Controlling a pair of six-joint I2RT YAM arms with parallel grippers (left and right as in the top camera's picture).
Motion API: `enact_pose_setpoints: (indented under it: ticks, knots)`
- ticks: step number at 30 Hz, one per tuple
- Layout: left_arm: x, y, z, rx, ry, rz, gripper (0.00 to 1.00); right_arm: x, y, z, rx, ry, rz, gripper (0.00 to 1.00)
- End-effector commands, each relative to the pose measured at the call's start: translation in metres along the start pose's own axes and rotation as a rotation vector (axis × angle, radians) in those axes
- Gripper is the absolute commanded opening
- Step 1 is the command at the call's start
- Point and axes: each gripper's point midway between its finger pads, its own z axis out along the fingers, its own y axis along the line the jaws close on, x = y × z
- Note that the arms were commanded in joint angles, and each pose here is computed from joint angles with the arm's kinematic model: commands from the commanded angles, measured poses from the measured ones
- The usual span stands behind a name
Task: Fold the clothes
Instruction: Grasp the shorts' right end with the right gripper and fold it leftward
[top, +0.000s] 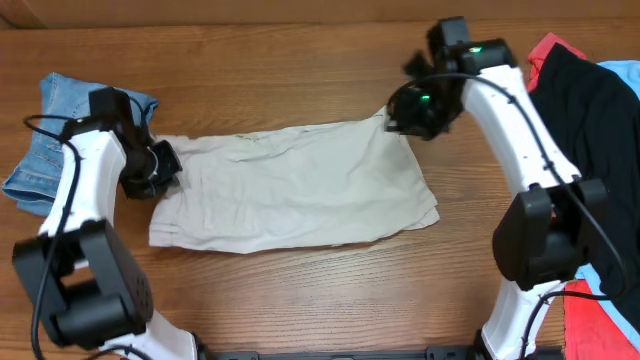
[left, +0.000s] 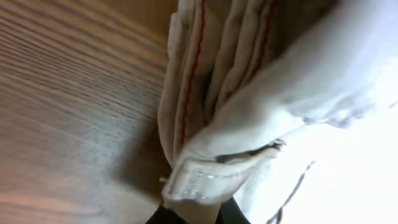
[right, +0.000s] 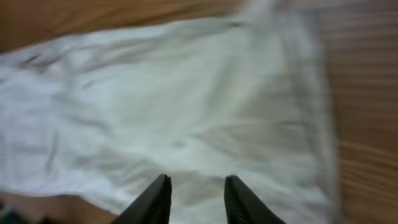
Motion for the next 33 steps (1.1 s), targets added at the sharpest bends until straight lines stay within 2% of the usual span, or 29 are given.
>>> enact_pose_setpoints:
  ticks: [1,10,18,22,28,33]
  knots:
    - [-0.007,-0.010,-0.036,0.006,-0.084,0.055,0.04,0.020,0.077,0.016,-0.192,0.053,-0.185,0.32]
    - [-0.007,-0.016,-0.074,0.019,-0.157,0.076,0.04,0.055,0.142,0.092,-0.212,0.164,-0.247,0.31]
    - [-0.012,-0.033,-0.102,0.095,-0.201,0.093,0.04,0.103,0.164,0.153,-0.186,0.300,-0.296,0.31]
    - [-0.010,-0.044,-0.116,0.147,-0.196,0.100,0.04,0.112,0.171,0.178,-0.186,0.318,-0.303,0.31]
    - [-0.005,-0.055,-0.120,0.210,-0.171,0.102,0.04,0.109,0.188,0.186,-0.225,0.278,-0.321,0.30]
    - [0.001,-0.080,-0.128,0.364,-0.141,0.103,0.04,0.107,0.204,0.190,-0.251,0.243,-0.337,0.30]
